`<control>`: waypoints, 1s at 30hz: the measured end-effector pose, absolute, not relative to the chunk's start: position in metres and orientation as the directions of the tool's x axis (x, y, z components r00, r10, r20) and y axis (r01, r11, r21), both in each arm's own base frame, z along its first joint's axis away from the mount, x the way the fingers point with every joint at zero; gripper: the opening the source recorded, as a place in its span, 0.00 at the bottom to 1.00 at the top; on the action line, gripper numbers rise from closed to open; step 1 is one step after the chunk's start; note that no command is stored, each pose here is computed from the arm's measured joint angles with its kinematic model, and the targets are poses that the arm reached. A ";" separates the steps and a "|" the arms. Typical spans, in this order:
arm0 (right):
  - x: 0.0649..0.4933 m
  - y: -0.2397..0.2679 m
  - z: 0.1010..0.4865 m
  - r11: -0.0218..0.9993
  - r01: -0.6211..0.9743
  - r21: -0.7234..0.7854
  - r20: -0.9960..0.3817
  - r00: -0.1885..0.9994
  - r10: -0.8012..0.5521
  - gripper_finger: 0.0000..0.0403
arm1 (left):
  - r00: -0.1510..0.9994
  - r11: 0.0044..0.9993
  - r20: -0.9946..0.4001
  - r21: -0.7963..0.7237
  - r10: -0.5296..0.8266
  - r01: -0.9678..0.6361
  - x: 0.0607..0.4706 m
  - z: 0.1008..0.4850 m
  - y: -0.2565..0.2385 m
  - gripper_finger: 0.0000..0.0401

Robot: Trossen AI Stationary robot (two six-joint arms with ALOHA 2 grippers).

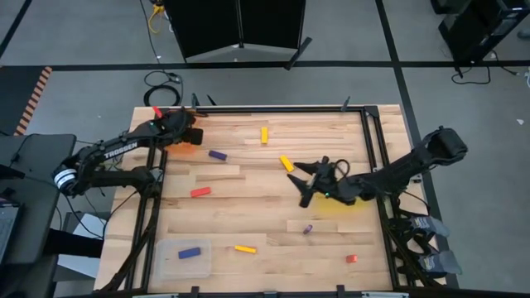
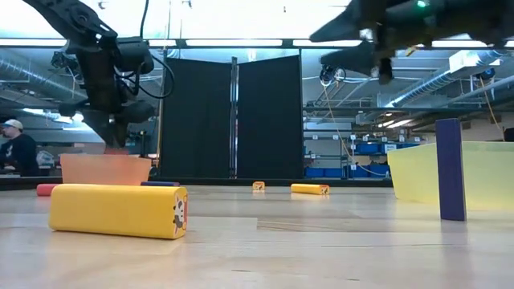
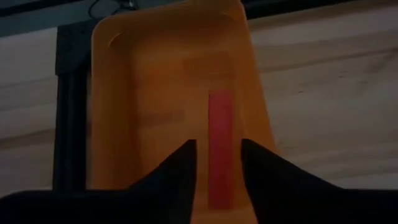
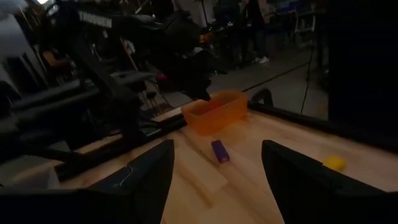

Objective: Sort blocks
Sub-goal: Put the top middle orange block into the orange transparent bin, then put the top right yellow block into the yellow transparent bin

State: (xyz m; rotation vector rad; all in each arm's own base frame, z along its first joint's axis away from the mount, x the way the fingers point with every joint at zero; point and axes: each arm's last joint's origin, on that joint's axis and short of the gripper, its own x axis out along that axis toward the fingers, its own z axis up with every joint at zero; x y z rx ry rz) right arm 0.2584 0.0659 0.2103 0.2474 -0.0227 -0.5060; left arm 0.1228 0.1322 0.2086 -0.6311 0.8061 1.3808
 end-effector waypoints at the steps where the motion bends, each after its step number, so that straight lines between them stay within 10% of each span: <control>1: 0.265 0.068 0.212 0.850 0.481 0.214 -0.042 0.874 -0.484 0.63 | 0.004 0.106 -0.806 0.073 0.592 -0.992 0.122 0.208 0.132 0.38; 18: 0.327 -0.025 0.221 0.724 0.687 0.063 -0.713 0.538 -0.449 0.62 | 0.551 0.571 -0.669 -0.226 0.498 -0.789 0.155 0.244 0.075 0.46; 30: 0.338 -0.066 0.155 0.676 0.734 0.065 -0.883 0.358 -0.304 0.68 | 0.779 0.794 -0.530 -0.287 0.334 -0.536 0.178 0.257 0.006 0.45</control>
